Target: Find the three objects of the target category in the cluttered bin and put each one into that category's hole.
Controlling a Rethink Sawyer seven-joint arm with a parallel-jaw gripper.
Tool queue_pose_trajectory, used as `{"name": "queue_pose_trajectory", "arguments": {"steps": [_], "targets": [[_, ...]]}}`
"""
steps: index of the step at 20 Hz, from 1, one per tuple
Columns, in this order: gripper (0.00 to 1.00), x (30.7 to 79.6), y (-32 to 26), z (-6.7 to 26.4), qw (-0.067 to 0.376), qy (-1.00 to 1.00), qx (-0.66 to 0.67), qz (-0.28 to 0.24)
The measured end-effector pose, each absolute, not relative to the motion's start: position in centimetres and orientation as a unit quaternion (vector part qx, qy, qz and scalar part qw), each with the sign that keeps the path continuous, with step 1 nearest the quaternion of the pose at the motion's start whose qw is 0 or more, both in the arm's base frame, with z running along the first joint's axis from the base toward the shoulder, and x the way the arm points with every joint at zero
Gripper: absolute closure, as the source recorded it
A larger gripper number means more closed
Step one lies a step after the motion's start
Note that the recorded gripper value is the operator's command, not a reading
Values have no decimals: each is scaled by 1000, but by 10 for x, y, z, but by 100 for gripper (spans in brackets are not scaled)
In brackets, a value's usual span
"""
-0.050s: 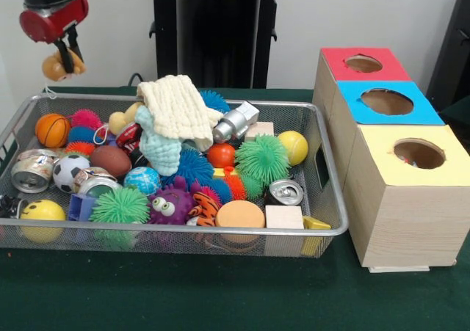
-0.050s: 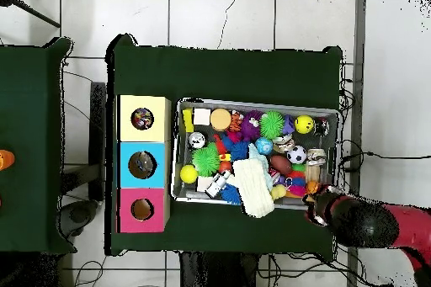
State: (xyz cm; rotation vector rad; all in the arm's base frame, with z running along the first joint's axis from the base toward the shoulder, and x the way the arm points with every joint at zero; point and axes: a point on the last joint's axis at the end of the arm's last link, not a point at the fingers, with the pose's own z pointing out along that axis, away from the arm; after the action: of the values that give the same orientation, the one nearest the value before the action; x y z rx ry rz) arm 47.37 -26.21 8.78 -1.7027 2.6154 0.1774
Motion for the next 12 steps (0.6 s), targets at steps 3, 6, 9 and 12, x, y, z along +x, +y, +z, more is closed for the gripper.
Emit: {"name": "queue_pose_trajectory", "arguments": {"steps": [3, 6, 9, 12], "targets": [[100, 479, -238, 80, -2, 845, -533, 47], [100, 489, -193, 68, 1, 857, -514, 33], [100, 500, -133, 54, 18, 875, -483, 21], [100, 502, -94, 47, 31, 889, -457, 20]]}}
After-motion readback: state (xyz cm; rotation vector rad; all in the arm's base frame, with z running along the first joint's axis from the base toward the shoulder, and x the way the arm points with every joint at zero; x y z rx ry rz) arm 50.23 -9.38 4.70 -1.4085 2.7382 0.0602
